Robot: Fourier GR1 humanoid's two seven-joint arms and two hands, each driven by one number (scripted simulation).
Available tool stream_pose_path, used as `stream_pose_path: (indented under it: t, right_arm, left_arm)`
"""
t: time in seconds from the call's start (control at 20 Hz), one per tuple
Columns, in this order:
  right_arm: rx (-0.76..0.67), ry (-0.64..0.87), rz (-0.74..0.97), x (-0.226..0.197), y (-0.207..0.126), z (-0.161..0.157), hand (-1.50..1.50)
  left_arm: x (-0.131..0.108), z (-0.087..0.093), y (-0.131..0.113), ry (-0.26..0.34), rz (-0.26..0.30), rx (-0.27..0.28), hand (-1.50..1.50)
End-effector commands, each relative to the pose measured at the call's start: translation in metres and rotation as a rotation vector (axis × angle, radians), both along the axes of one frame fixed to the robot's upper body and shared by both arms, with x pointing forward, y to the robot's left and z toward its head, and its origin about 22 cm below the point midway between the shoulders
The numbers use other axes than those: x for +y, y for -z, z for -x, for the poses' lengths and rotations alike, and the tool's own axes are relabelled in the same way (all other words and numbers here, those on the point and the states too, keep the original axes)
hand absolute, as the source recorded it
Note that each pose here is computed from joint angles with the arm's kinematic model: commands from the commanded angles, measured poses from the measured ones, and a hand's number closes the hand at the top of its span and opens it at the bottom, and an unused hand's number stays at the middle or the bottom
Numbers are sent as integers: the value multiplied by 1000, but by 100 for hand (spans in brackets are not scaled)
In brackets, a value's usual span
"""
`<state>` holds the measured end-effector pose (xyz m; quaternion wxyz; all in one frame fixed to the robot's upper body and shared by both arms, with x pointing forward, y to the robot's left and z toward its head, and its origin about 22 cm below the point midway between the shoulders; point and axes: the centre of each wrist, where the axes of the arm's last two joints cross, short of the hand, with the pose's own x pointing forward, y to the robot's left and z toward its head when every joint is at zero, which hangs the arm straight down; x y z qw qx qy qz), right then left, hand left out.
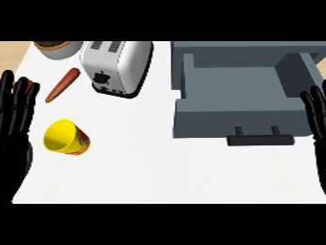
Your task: Pick up the cup, place it into the drawer and close the drawer
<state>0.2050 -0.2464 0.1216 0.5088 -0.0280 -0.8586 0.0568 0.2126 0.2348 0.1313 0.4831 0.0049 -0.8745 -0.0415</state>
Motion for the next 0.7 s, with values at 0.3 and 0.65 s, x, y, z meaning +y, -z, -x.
stream_pose_path:
  t: [0.3, 0.65]
  right_arm:
    - [92, -128, 37, 10, 1, 1, -150]
    - [113, -141, 17, 0, -14, -27, -150]
  left_arm:
    - [59, -1, 32, 26, 199, 237, -150]
    - [106, -31, 42, 27, 234, 266, -150]
